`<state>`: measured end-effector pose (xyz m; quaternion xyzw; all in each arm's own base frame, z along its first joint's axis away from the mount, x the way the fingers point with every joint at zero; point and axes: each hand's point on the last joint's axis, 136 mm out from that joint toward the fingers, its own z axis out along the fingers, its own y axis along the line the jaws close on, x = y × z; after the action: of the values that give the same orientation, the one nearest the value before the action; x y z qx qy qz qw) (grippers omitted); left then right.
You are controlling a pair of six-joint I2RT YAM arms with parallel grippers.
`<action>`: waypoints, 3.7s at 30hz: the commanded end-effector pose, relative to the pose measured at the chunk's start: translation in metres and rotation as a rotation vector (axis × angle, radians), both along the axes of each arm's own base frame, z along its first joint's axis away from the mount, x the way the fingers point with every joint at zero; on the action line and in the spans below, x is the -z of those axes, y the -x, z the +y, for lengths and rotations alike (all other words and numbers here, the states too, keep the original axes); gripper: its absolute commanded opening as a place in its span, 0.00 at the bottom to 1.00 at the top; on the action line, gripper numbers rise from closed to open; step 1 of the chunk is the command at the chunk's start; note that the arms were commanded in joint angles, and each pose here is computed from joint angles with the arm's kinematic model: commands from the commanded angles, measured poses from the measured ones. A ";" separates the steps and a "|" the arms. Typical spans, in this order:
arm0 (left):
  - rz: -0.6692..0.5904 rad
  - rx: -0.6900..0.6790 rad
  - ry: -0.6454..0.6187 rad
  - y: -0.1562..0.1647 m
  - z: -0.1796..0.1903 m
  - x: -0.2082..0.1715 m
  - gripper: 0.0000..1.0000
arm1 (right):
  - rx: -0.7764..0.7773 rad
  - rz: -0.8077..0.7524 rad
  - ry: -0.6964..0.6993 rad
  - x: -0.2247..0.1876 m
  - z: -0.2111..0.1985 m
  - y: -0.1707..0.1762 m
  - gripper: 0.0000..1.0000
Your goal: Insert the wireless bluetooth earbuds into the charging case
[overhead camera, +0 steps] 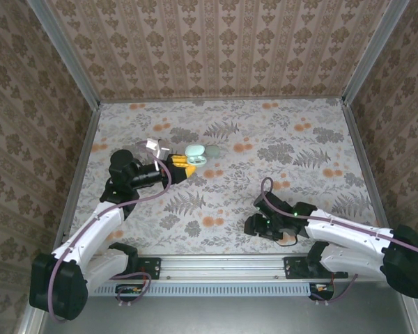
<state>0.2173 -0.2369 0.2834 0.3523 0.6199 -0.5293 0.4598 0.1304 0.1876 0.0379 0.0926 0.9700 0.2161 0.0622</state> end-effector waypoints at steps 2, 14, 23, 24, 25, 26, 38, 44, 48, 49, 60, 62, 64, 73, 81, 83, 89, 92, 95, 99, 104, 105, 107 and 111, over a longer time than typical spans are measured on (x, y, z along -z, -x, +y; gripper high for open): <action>-0.054 0.013 0.003 0.003 0.002 -0.010 0.05 | 0.092 -0.013 -0.026 0.009 0.002 -0.008 0.50; -0.063 0.007 -0.007 0.005 0.003 -0.008 0.05 | 0.114 -0.010 0.027 0.017 -0.008 -0.020 0.31; -0.069 0.000 -0.017 0.006 0.004 -0.007 0.05 | 0.132 -0.032 -0.006 0.004 -0.015 -0.042 0.30; -0.068 -0.002 -0.018 0.006 0.004 -0.006 0.05 | 0.130 -0.036 -0.010 0.002 -0.015 -0.045 0.30; -0.068 -0.003 -0.019 0.005 0.004 -0.006 0.05 | 0.126 -0.042 -0.012 0.000 -0.015 -0.047 0.30; -0.069 -0.006 -0.019 0.005 0.005 -0.006 0.05 | 0.123 -0.042 -0.009 -0.002 -0.015 -0.048 0.30; -0.076 -0.004 -0.023 0.005 0.004 -0.007 0.05 | 0.253 0.003 -0.051 -0.002 -0.027 -0.034 0.33; -0.075 0.000 -0.024 0.006 0.004 -0.005 0.05 | 0.303 0.019 -0.062 0.009 -0.032 -0.030 0.35; -0.079 -0.001 -0.023 0.006 0.004 -0.006 0.05 | 0.301 0.037 -0.069 0.014 -0.027 -0.031 0.35; -0.079 0.000 -0.023 0.006 0.004 -0.007 0.05 | 0.297 0.044 -0.070 0.015 -0.026 -0.030 0.35; -0.081 0.000 -0.025 0.007 0.005 -0.007 0.05 | 0.280 0.068 -0.082 0.024 -0.014 -0.036 0.34; -0.081 -0.002 -0.026 0.007 0.005 -0.007 0.05 | 0.274 0.072 -0.082 0.026 -0.012 -0.037 0.34; -0.081 -0.003 -0.028 0.007 0.005 -0.006 0.05 | 0.266 0.078 -0.081 0.027 -0.010 -0.037 0.33; -0.084 -0.005 -0.034 0.009 0.006 -0.005 0.05 | 0.197 0.043 -0.040 0.019 0.001 -0.055 0.26; -0.089 -0.011 -0.046 0.013 0.008 -0.003 0.05 | 0.099 0.032 0.009 0.010 0.011 -0.067 0.23; -0.090 -0.012 -0.049 0.013 0.009 -0.002 0.04 | 0.086 0.028 0.029 0.007 0.009 -0.068 0.22; -0.096 -0.014 -0.051 0.013 0.009 -0.002 0.05 | 0.067 0.018 0.070 0.004 0.002 -0.068 0.21; -0.093 -0.013 -0.052 0.012 0.008 -0.001 0.04 | 0.061 0.017 0.076 0.004 0.001 -0.067 0.21; -0.093 -0.013 -0.053 0.013 0.008 -0.001 0.05 | 0.050 0.008 0.074 -0.001 0.003 -0.069 0.21; -0.095 -0.015 -0.052 0.012 0.008 0.001 0.05 | 0.040 -0.042 0.068 -0.022 0.004 -0.075 0.19; -0.105 -0.016 -0.045 0.011 0.006 0.000 0.04 | 0.039 -0.163 0.077 -0.065 0.001 -0.084 0.16; -0.110 -0.015 -0.043 0.010 0.005 -0.001 0.04 | 0.036 -0.191 0.080 -0.075 0.000 -0.086 0.15; -0.120 -0.011 -0.043 0.011 0.002 -0.001 0.04 | 0.026 -0.245 0.080 -0.096 0.002 -0.089 0.15; -0.154 -0.002 -0.054 0.013 -0.006 0.000 0.04 | -0.021 -0.358 0.076 -0.141 0.013 -0.093 0.14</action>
<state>0.2042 -0.2387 0.2779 0.3859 0.6157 -0.4967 0.4747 0.2241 0.2094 0.1573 0.0629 0.9510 0.2247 0.2027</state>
